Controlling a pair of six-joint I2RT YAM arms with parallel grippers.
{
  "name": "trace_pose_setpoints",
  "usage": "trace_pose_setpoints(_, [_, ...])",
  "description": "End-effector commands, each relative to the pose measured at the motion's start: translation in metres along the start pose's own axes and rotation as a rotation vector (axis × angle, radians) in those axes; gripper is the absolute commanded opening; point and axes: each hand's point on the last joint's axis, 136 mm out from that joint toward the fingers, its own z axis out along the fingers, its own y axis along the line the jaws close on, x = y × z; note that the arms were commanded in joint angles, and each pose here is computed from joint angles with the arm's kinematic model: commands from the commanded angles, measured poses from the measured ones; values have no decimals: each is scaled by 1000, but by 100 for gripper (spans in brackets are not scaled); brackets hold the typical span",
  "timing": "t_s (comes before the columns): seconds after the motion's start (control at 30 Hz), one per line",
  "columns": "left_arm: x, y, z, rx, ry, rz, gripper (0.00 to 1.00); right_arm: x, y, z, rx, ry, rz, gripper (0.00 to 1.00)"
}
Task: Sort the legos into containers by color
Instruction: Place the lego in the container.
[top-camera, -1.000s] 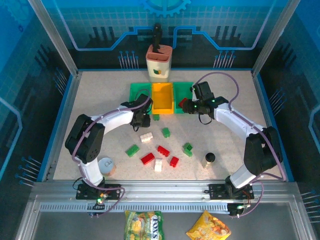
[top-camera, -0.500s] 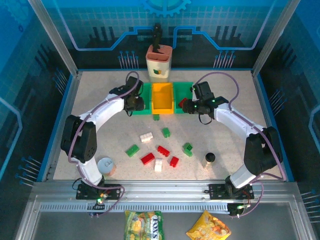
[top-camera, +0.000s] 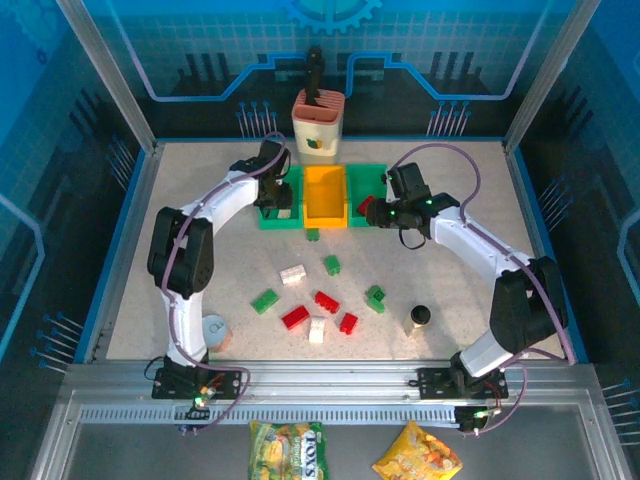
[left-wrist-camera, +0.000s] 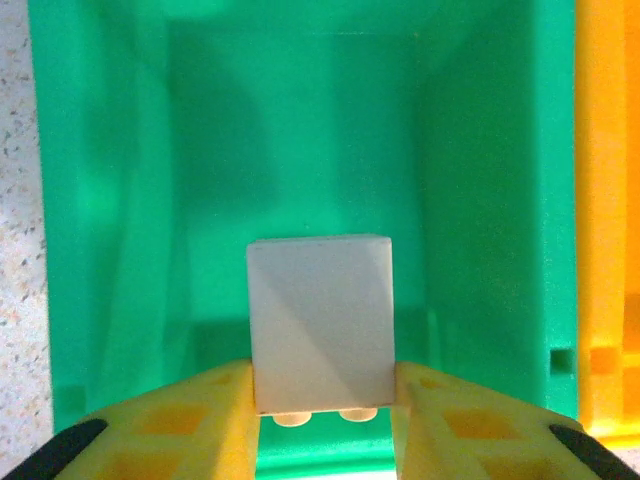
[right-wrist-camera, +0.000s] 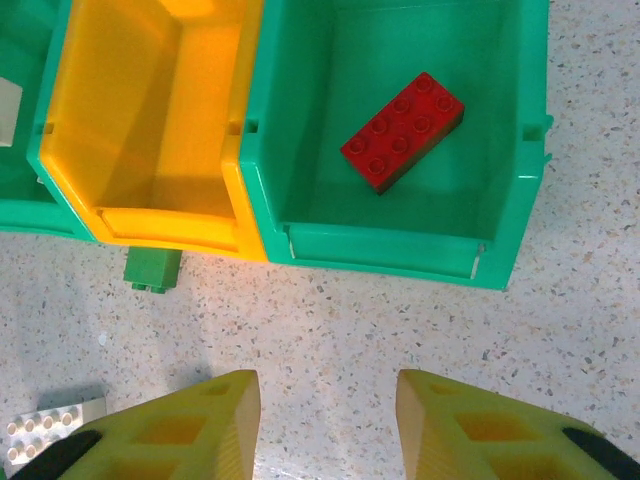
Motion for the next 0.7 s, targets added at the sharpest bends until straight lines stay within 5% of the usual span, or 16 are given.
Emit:
trace_pose_setpoints(0.0, [-2, 4, 6, -3, 30, 11, 39, -6, -5, -13, 11, -18, -3, 41])
trace_pose_setpoints(0.67, [5, 1, -28, 63, -8, -30, 45, -3, 16, -6, -30, -2, -17, 41])
